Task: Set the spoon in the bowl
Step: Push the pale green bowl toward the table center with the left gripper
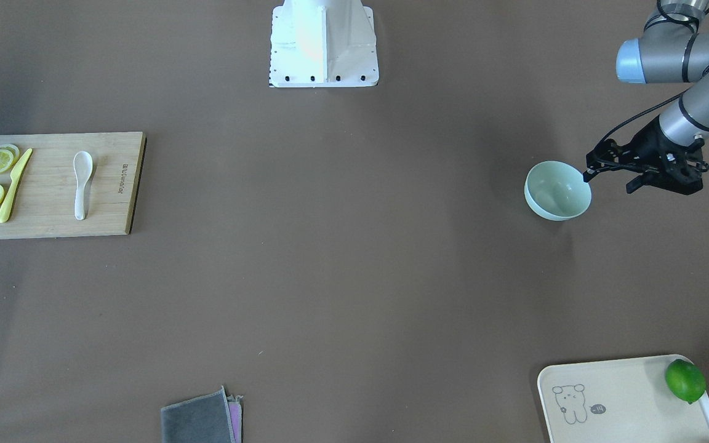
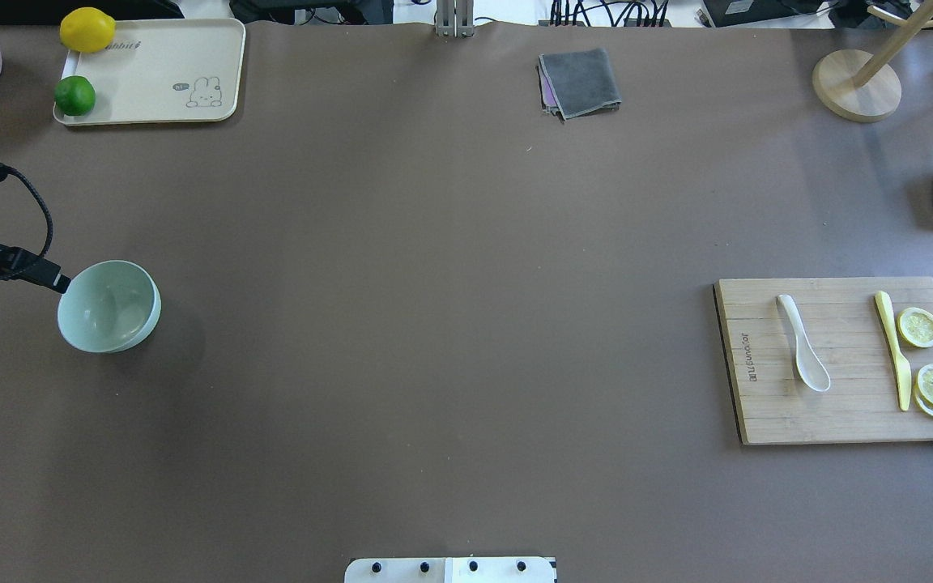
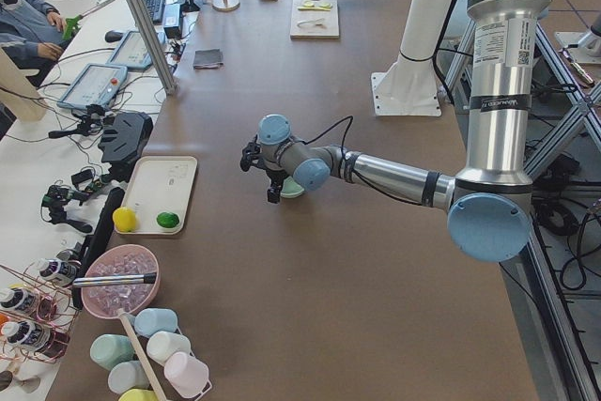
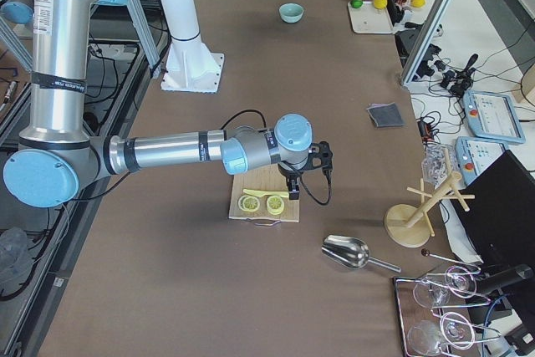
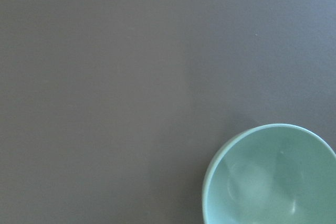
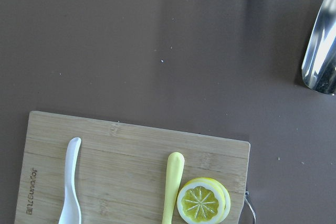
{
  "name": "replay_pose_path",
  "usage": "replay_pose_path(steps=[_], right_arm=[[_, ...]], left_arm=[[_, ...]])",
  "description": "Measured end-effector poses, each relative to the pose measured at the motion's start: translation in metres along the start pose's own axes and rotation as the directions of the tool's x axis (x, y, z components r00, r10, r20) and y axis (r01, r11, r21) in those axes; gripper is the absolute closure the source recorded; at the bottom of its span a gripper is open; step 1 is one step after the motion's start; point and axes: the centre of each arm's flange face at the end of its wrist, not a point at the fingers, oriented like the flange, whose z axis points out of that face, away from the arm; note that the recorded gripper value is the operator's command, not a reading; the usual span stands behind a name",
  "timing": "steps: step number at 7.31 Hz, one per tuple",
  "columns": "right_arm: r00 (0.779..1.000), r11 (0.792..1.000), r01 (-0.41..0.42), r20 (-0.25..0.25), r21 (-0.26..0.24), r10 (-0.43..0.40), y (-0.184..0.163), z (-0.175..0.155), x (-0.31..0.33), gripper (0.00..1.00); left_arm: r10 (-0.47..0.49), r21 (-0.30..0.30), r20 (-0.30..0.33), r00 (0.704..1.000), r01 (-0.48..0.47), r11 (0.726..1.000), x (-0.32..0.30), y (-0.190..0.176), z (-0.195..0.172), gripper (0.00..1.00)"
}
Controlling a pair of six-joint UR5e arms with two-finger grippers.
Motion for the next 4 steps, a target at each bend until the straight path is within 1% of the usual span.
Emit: replay_pose_path(steps=[1,2,3,4], right_arm=[[1.0,1.0,0.003,0.0,0.0,-0.003,-0.001,0.001,-0.001,0.0],[1.0,1.0,0.004,0.0,0.001,-0.004,-0.001,0.001,-0.001,0.0],[1.0,1.0,0.006,0.0,0.001,-0.006,-0.001,0.001,-0.002,0.0],[1.0,1.0,0.007,0.0,0.0,-0.007,-0.001,0.001,-0.002,0.0]], left_arm=[[0.011,-0.011,0.01,1.0,-0.011,1.0,0.005,0.0,0.012,0.05],[0.015,-0.022,0.017,1.0,-0.014,1.0,0.003,0.0,0.021,0.11],[0.016,-0.031,0.021,1.0,-0.015,0.999,0.001,0.002,0.028,0.2],[0.02,-0.042,0.021,1.0,-0.019,0.999,0.003,0.003,0.035,0.35]])
